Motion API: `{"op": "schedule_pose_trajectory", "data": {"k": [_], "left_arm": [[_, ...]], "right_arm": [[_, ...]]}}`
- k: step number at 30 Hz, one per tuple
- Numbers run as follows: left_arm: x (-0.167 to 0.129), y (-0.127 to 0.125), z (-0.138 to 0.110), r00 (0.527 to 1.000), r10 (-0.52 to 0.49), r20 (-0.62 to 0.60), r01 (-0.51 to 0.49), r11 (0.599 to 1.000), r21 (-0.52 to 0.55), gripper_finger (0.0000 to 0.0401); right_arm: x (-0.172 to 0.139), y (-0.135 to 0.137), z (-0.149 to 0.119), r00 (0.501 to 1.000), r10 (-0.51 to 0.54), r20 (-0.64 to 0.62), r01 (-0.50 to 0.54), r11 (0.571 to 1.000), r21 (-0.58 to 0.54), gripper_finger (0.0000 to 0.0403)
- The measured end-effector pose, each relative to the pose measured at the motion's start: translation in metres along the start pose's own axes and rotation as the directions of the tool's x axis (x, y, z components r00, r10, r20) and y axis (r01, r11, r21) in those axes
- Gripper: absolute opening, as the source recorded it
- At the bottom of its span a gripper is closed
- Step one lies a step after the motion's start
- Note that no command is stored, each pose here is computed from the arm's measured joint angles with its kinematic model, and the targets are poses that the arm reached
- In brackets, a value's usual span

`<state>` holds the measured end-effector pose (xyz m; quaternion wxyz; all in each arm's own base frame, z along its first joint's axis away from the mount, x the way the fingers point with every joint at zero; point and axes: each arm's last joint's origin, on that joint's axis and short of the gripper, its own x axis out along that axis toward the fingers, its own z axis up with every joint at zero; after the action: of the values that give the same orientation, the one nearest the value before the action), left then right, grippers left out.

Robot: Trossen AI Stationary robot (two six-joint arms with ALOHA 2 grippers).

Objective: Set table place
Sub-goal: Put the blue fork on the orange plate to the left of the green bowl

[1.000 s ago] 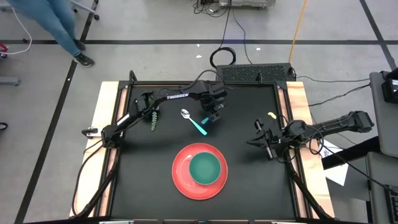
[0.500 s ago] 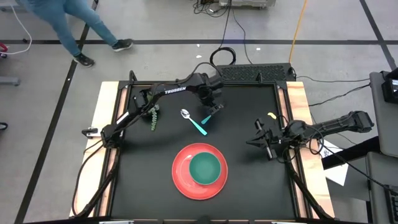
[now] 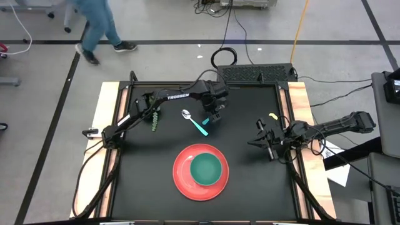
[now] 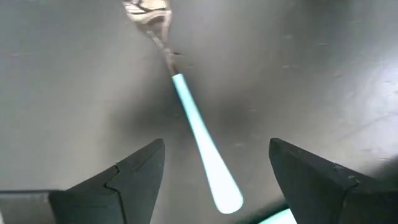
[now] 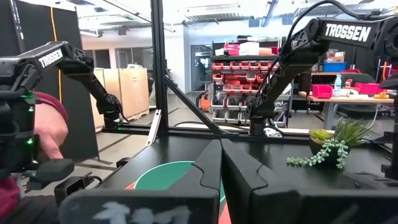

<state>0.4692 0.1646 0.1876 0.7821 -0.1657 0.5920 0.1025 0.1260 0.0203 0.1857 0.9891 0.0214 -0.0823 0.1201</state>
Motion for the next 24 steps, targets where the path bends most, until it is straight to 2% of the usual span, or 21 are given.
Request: {"op": "schedule_pose_trajectory", "data": {"k": [11,24], "left_arm": [[0.023,0.004,-0.014,0.992,0.102,-0.080,-0.101,0.995,0.018,0.0294],[0.023,-0.001,-0.012,0.994,0.101,-0.050,-0.100,0.995,0.024,0.0294]], "right_arm": [[0.000,0.000,0.000,1.000,0.000,0.000,0.000,1.000,0.000,0.0000],[0.000,0.000,0.001,1.000,0.000,0.009,0.000,1.000,-0.001,0.0000]]}}
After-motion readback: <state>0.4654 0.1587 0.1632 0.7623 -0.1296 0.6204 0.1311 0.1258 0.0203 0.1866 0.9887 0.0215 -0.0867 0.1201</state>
